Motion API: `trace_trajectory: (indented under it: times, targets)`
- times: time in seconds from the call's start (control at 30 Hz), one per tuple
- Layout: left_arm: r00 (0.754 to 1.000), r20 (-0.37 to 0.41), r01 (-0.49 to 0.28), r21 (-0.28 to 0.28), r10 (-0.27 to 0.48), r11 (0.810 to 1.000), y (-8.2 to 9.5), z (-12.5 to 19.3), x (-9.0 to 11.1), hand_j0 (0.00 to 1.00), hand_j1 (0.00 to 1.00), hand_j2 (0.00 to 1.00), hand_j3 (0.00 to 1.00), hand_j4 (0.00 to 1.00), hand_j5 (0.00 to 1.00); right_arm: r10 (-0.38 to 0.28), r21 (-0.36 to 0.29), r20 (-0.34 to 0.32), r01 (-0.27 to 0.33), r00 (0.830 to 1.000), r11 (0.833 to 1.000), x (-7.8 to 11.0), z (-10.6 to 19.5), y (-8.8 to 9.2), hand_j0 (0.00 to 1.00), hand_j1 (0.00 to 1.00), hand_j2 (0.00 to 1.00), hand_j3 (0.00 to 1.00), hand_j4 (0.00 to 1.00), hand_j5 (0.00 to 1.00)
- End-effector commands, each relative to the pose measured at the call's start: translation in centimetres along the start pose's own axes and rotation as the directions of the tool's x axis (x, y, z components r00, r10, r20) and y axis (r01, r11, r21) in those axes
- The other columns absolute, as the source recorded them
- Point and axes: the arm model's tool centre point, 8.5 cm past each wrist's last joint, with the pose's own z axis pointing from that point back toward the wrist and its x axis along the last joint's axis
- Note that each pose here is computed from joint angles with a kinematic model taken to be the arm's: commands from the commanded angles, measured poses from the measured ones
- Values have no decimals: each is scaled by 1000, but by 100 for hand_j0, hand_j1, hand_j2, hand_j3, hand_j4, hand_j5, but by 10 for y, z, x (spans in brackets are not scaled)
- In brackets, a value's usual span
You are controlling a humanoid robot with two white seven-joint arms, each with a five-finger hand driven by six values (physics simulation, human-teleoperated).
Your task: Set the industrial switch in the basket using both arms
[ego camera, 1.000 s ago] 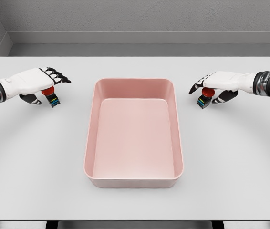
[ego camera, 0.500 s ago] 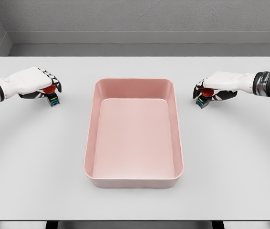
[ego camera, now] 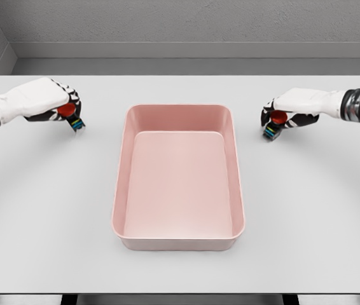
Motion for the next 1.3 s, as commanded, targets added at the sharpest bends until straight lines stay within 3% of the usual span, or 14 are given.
trace_trajectory:
  times: [0.0,0.27,0.67,0.93,1.1,1.27]
  targets:
    - [1000,26,9,43,-10,999,18,9,5,39,39,39,39,39,39,-5,-6,-2,5,1000,1000,-1,2,-1,53,53,53,53,53,53]
    - [989,127,50,144,-69,988,66,32,35,40,40,40,40,40,40,14,-27,-5,-14,1000,1000,-1,6,-15,51,51,51,51,51,51]
    - [952,265,87,237,-150,968,98,30,86,40,40,40,40,40,40,69,-64,-2,-69,998,996,4,19,-40,50,50,50,50,50,50]
    - [936,302,99,273,-183,957,110,28,103,40,40,40,40,40,40,105,-73,-4,-105,994,992,7,34,-46,49,49,49,49,49,49]
    - [915,362,66,301,-178,951,107,8,126,40,40,40,40,40,40,159,-88,32,-155,987,984,24,36,-58,49,49,49,49,49,49]
    - [899,399,76,264,-181,962,101,-7,141,40,40,40,40,40,40,204,-105,60,-197,977,975,39,37,-68,48,48,48,48,48,48]
